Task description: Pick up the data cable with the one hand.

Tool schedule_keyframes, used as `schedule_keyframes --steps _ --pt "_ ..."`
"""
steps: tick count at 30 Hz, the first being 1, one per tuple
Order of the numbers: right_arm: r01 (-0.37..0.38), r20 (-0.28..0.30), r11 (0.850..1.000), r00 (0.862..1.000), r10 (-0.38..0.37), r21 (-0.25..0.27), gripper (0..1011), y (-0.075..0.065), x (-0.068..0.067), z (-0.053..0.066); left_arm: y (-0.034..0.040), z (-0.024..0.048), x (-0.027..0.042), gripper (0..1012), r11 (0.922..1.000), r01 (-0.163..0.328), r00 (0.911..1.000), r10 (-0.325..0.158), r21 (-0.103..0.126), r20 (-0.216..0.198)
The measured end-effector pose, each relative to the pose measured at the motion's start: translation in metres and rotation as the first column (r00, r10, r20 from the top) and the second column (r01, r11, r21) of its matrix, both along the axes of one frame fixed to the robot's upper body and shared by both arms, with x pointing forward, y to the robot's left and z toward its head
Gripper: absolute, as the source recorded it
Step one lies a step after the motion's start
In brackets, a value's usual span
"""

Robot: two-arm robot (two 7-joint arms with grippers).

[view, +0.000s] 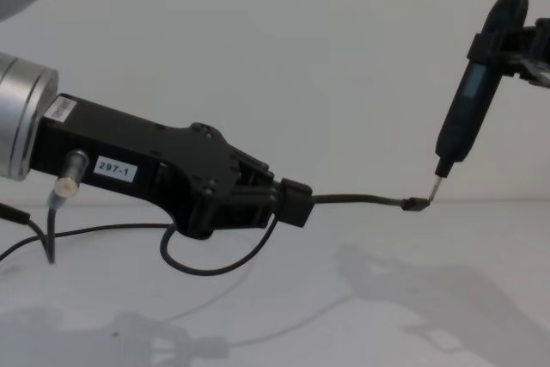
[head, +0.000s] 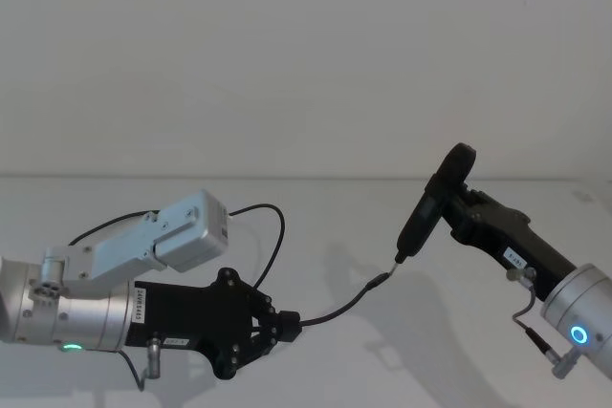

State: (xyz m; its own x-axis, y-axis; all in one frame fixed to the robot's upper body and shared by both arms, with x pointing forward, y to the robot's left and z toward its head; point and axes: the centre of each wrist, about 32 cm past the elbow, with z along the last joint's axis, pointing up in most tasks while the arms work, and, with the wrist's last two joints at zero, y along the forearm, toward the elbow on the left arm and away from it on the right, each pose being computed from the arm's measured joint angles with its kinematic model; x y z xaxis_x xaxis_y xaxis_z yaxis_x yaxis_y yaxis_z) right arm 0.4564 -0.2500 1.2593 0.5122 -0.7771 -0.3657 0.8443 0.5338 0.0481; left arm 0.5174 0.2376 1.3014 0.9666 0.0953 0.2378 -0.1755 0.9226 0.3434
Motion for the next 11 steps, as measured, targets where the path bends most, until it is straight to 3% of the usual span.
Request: schedule_keyframes --steps 11 --pt "0.0 0.0 1.0 1.0 0.0 0.001 283 0.0 -0.0003 -0.0001 0.0 0.0 0.0 42 1.0 0.0 1.0 0.0 0.0 0.0"
